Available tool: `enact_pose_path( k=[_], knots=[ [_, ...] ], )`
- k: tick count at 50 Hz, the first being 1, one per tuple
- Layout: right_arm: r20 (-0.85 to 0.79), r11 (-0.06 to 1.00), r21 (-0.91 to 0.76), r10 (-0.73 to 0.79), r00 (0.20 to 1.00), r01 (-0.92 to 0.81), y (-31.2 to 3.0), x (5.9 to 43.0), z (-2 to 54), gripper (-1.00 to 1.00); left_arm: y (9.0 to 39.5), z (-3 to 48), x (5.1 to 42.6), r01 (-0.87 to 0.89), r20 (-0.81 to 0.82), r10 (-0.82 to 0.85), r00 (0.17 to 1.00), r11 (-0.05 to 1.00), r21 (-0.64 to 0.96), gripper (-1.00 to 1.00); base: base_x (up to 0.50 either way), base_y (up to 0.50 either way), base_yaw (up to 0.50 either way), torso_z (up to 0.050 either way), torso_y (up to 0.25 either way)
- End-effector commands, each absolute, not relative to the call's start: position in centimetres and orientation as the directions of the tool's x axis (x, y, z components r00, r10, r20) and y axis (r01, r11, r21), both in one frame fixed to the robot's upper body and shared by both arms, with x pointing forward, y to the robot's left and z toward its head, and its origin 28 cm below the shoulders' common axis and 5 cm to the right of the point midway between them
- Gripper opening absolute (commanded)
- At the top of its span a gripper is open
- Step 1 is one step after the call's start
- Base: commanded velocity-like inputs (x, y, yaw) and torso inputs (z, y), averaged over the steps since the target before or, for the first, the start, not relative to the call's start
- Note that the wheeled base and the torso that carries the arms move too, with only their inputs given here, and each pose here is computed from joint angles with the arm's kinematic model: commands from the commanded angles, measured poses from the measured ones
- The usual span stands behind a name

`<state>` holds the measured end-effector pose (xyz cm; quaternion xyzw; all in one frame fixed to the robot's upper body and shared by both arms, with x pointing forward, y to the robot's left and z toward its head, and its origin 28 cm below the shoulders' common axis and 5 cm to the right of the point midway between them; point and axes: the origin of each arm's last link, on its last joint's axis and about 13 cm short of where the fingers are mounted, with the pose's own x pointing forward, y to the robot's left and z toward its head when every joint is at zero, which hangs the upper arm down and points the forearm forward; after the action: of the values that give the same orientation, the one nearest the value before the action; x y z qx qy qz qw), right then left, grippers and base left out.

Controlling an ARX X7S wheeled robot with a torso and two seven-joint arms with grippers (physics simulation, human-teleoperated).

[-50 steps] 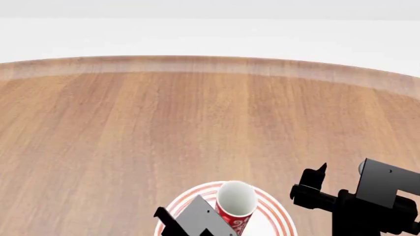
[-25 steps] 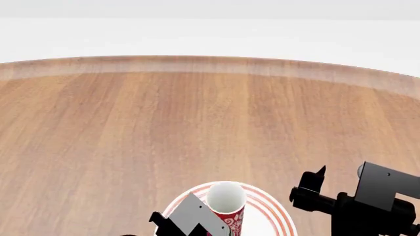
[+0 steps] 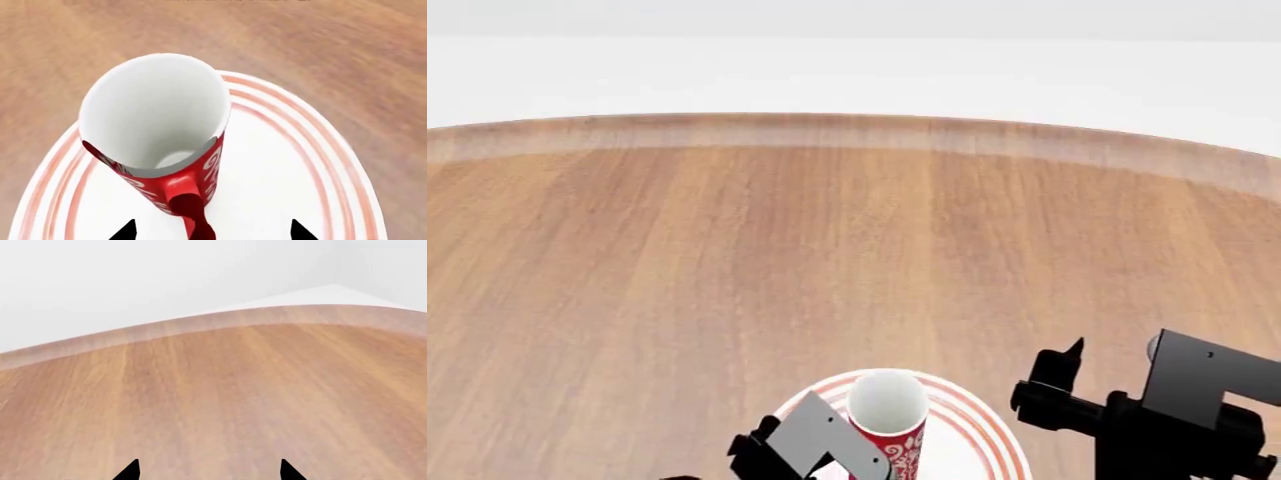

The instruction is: Pick up the red mug and put it on the plate

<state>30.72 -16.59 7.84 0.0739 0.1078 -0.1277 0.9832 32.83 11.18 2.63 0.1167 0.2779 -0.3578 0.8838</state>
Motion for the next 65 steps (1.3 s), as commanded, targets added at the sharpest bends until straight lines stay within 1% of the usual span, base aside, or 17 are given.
enact_pose_path(
  k=[1, 5, 14, 21, 27, 33, 40, 41, 51, 54, 56, 57, 58, 59, 61, 64, 65],
  knots=[
    [-0.234, 0.957, 0.139, -0.219, 0.947, 0.256, -16.2, 31.0, 7.6, 1.00, 10.4, 3.5, 33.3, 0.747, -0.555, -0.629, 0.545, 0.664, -0.019, 1.00, 0.00, 0.00, 0.00, 0.000, 0.000],
    [-0.232, 0.958, 0.140, -0.213, 0.949, 0.249, -16.0, 31.1, 7.7, 1.00, 10.8, 3.6, 33.6, 0.756, -0.549, -0.649, 0.527, 0.653, -0.046, 1.00, 0.00, 0.00, 0.00, 0.000, 0.000],
    [-0.231, 0.961, 0.136, -0.207, 0.950, 0.243, -15.8, 31.2, 7.7, 1.00, 13.3, 3.6, 32.1, 0.755, -0.568, -0.629, 0.531, 0.656, -0.021, 1.00, 0.00, 0.00, 0.00, 0.000, 0.000],
    [-0.232, 0.962, 0.133, -0.203, 0.951, 0.238, -15.6, 31.2, 7.8, 1.00, 15.5, 4.4, 30.6, 0.726, -0.576, -0.585, 0.570, 0.687, 0.021, 1.00, 0.00, 0.00, 0.00, 0.000, 0.000],
    [-0.228, 0.963, 0.129, -0.201, 0.953, 0.235, -15.4, 31.1, 8.0, 1.00, 17.2, 5.8, 29.4, 0.723, -0.562, -0.587, 0.583, 0.690, 0.029, 1.00, 0.00, 0.00, 0.00, 0.000, 0.000],
    [-0.223, 0.965, 0.129, -0.196, 0.955, 0.228, -15.2, 31.1, 8.2, 1.00, 19.7, 8.5, 28.0, 0.722, -0.493, -0.623, 0.608, 0.692, 0.017, 1.00, 0.00, 0.00, 0.00, 0.000, 0.000],
    [-0.222, 0.966, 0.122, -0.196, 0.955, 0.227, -15.1, 31.2, 8.6, 1.00, 22.1, 10.5, 27.7, 0.684, -0.420, -0.623, 0.660, 0.730, -0.009, 1.00, 0.00, 0.00, 0.00, 0.000, 0.000],
    [-0.220, 0.967, 0.123, -0.194, 0.956, 0.224, -15.1, 31.2, 8.8, 1.00, 22.4, 10.8, 27.8, 0.658, -0.408, -0.597, 0.691, 0.753, 0.013, 1.00, 0.00, 0.00, 0.00, 0.000, 0.000],
    [-0.209, 0.968, 0.122, -0.193, 0.959, 0.221, -15.0, 31.2, 9.2, 1.00, 23.9, 12.8, 28.5, 0.586, -0.299, -0.579, 0.759, 0.807, -0.077, 1.00, 0.00, 0.00, 0.00, 0.000, 0.000],
    [-0.204, 0.969, 0.121, -0.188, 0.961, 0.215, -14.9, 31.1, 9.3, 1.00, 24.0, 13.1, 29.0, 0.527, -0.249, -0.525, 0.814, 0.847, -0.066, 1.00, 0.00, 0.00, 0.00, 0.000, 0.000],
    [-0.183, 0.973, 0.121, -0.175, 0.967, 0.198, -14.9, 31.0, 9.4, 1.00, 23.9, 13.3, 29.3, 0.465, -0.211, -0.457, 0.864, 0.885, -0.017, 1.00, 0.00, 0.00, 0.00, 0.000, 0.000],
    [-0.163, 0.976, 0.123, -0.160, 0.974, 0.180, -14.8, 30.9, 9.7, 1.00, 23.8, 13.5, 29.4, 0.417, -0.149, -0.413, 0.899, 0.909, -0.006, 1.00, 0.00, 0.00, 0.00, 0.000, 0.000],
    [-0.156, 0.976, 0.124, -0.157, 0.975, 0.177, -14.8, 30.9, 9.7, 1.00, 23.8, 13.5, 29.6, 0.382, -0.154, -0.376, 0.914, 0.924, 0.012, 1.00, 0.00, 0.00, 0.00, 0.000, 0.000],
    [-0.141, 0.978, 0.124, -0.148, 0.979, 0.166, -14.7, 30.7, 10.0, 1.00, 23.7, 13.5, 29.8, 0.339, -0.111, -0.333, 0.937, 0.940, 0.046, 1.00, 0.00, 0.00, 0.00, 0.000, 0.000],
    [-0.122, 0.981, 0.125, -0.135, 0.983, 0.150, -14.7, 30.6, 10.3, 1.00, 23.5, 13.7, 30.2, 0.251, -0.028, -0.249, 0.968, 0.964, 0.084, 1.00, 0.00, 0.00, 0.00, 0.000, 0.000],
    [-0.098, 0.985, 0.122, -0.113, 0.989, 0.125, -14.5, 30.4, 10.6, 1.00, 23.5, 13.8, 30.5, 0.135, 0.059, -0.142, 0.988, 0.984, 0.121, 1.00, 0.00, 0.00, 0.00, 0.000, 0.000],
    [-0.077, 0.986, 0.121, -0.102, 0.992, 0.111, -14.5, 30.2, 10.8, 1.00, 23.4, 13.9, 30.7, 0.075, 0.071, -0.081, 0.994, 0.993, 0.094, 1.00, 0.00, 0.00, 0.00, 0.000, 0.000]
  ],
)
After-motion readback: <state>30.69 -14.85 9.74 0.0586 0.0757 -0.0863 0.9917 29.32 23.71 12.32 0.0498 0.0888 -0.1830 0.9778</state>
